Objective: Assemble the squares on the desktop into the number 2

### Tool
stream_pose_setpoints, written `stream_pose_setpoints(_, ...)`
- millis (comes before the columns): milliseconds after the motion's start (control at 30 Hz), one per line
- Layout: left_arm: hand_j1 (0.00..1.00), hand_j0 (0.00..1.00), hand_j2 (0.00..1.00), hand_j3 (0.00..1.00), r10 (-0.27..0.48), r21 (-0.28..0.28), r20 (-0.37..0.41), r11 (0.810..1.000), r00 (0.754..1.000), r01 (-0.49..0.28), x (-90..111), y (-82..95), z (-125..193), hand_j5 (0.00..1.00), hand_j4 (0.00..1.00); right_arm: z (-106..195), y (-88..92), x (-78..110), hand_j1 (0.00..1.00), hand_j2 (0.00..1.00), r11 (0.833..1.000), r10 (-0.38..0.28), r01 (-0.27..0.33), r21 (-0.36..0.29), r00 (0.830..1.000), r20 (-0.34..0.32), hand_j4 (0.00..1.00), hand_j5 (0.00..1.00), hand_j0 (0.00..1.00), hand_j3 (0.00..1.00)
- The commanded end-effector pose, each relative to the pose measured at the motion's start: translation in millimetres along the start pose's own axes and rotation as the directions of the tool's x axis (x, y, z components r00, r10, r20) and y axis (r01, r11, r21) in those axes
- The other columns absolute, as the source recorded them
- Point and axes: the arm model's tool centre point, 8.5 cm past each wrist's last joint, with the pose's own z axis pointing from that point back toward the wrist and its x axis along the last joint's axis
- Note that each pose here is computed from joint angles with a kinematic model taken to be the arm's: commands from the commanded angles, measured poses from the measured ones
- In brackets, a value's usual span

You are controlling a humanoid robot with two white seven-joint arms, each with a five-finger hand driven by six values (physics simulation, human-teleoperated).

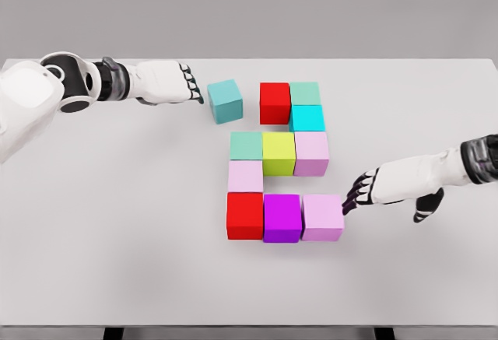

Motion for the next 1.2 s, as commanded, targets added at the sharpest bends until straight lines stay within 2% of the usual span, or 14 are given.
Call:
stream_pose_setpoints(0,0.87,0.87,0.87,0.87,0.01,-0.005,-0.006,1.0,1.0,-0.01,-2.1,-2.8,0.6,0.87,0.87,-1.9,-1.9,0.8,1.0,1.0,1.0,0.001,-0.001,-0.003,1.0,0.005,1.0,1.0,1.0,1.0)
stream_pose_setpoints(333,0.89,0.89,0.89,0.89,0.022,-0.012,-0.024,1.0,0.999,-0.022,-10.0,1.0,-4.7,0.89,0.89,5.6,2.0,-4.8,1.0,1.0,1.0,-0.015,0.014,-0.005,1.0,-0.02,1.0,1.0,1.0,1.0)
stream_pose_setpoints(400,0.89,0.89,0.89,0.89,0.02,-0.01,-0.023,1.0,1.0,-0.021,-9.8,2.8,-5.5,0.89,0.89,19.7,9.4,-17.2,1.0,1.0,0.999,-0.047,0.046,-0.01,0.996,-0.07,1.0,1.0,1.0,1.0)
stream_pose_setpoints(500,0.89,0.89,0.89,0.89,0.018,-0.003,-0.017,1.0,1.0,-0.019,-7.5,6.2,-8.8,0.89,0.89,108.5,-20.1,-38.2,1.0,1.0,0.982,-0.064,0.015,-0.186,0.963,-0.261,1.0,1.0,1.0,1.0)
stream_pose_setpoints(600,0.89,0.89,0.89,0.89,0.017,-0.001,-0.015,1.0,1.0,-0.017,-7.3,8.0,-9.6,0.89,0.89,193.8,-46.1,-55.6,1.0,1.0,0.876,-0.226,0.057,-0.479,0.926,-0.303,1.0,1.0,1.0,1.0)
stream_pose_setpoints(633,0.89,0.89,0.89,0.89,0.017,0.001,-0.016,1.0,1.0,-0.017,-7.6,8.2,-9.4,0.89,0.89,217.9,-39.5,-68.9,1.0,1.0,0.778,-0.341,0.127,-0.616,0.908,-0.245,1.0,1.0,1.0,1.0)
stream_pose_setpoints(667,0.89,0.89,0.89,0.89,0.019,0.001,-0.016,1.0,1.0,-0.019,-7.6,8.3,-9.4,0.89,0.89,220.5,-29.9,-76.1,1.0,1.0,0.724,-0.4,0.179,-0.666,0.896,-0.194,1.0,1.0,1.0,1.0)
stream_pose_setpoints(767,0.89,0.89,0.89,0.89,0.018,0.004,-0.014,1.0,1.0,-0.018,-6.8,9.5,-10.4,0.89,0.89,179.3,6.1,-96.0,1.0,1.0,0.514,-0.54,0.401,-0.759,0.838,0.078,1.0,1.0,1.0,1.0)
stream_pose_setpoints(833,0.89,0.89,0.89,0.89,0.018,0.005,-0.013,1.0,1.0,-0.018,-6.4,10.1,-11.0,0.89,0.89,134.7,28.1,-96.2,1.0,1.0,0.406,-0.563,0.508,-0.76,0.794,0.23,1.0,1.0,1.0,1.0)
stream_pose_setpoints(867,0.89,0.89,0.89,0.89,0.017,0.008,-0.01,1.0,1.0,-0.017,-5.3,11.8,-12.6,0.89,0.89,127.3,35.9,-95.5,1.0,1.0,0.356,-0.561,0.523,-0.775,0.783,0.27,1.0,1.0,1.0,1.0)
stream_pose_setpoints(900,0.89,0.89,0.89,0.89,0.017,0.008,-0.01,1.0,1.0,-0.017,-5.3,11.8,-12.6,0.89,0.89,108.6,44.8,-92.1,1.0,1.0,0.28,-0.543,0.547,-0.789,0.768,0.339,1.0,1.0,1.0,1.0)
stream_pose_setpoints(967,0.89,0.89,0.89,0.89,0.014,0.012,-0.008,1.0,1.0,-0.013,-5.2,14.8,-13.6,0.89,0.89,99.0,63.9,-84.7,1.0,1.0,0.169,-0.525,0.559,-0.812,0.748,0.406,1.0,1.0,1.0,1.0)
stream_pose_setpoints(1033,0.89,0.89,0.89,0.89,0.011,0.015,-0.007,1.0,1.0,-0.011,-5.0,17.5,-15.5,0.89,0.89,112.5,66.6,-83.3,1.0,1.0,0.149,-0.517,0.533,-0.833,0.76,0.394,1.0,1.0,1.0,1.0)
stream_pose_setpoints(1167,0.89,0.89,0.89,0.89,0.011,0.014,-0.009,1.0,1.0,-0.011,-5.8,17.7,-15.1,0.89,0.89,105.0,69.6,-84.6,1.0,1.0,0.13,-0.52,0.546,-0.828,0.748,0.412,1.0,1.0,1.0,1.0)
